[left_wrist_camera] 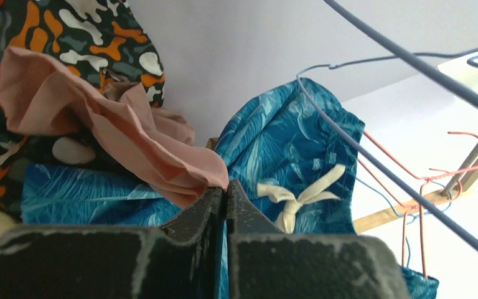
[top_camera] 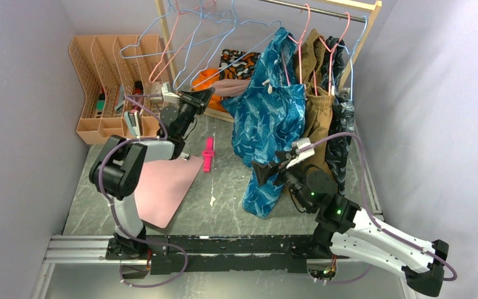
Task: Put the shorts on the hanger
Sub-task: Pick up the shorts from the center of the board.
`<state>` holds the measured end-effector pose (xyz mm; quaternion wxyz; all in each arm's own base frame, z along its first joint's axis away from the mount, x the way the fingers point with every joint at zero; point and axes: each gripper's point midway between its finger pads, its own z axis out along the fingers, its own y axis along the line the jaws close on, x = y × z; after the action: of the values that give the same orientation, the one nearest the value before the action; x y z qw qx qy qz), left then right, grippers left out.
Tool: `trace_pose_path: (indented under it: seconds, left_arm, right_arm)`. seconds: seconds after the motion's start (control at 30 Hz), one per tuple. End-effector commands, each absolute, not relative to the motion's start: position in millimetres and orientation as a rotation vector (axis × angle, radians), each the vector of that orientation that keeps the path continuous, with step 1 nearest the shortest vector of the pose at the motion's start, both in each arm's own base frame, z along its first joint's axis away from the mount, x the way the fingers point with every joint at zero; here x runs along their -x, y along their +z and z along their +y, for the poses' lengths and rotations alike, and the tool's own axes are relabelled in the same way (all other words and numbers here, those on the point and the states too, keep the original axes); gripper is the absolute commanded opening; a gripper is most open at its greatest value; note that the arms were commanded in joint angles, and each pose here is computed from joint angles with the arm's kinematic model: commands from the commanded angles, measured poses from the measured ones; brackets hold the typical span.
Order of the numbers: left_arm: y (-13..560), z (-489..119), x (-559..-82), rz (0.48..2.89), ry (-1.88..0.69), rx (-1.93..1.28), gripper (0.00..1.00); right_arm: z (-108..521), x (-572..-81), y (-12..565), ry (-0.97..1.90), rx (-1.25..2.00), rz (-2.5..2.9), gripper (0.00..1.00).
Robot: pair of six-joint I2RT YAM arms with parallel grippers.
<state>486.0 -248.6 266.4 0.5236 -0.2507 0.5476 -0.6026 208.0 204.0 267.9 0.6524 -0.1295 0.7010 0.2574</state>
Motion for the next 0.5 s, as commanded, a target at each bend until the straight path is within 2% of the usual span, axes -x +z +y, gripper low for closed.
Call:
trace_pose_path:
  seconds: [0.0, 0.47]
  left_arm:
    - [321.8, -230.2, -449.0, 1.134, -1.461, 0.524, 0.07]
    - [366.6, -198.5, -370.4, 1.165, -1.254, 0.45, 0.07]
  right_arm:
    - [198.6, -209.1, 281.3, 0.575, 0.261, 1.563, 0.93]
    - [190.5, -211.1, 288.4, 0.547, 0.235, 1.549, 0.93]
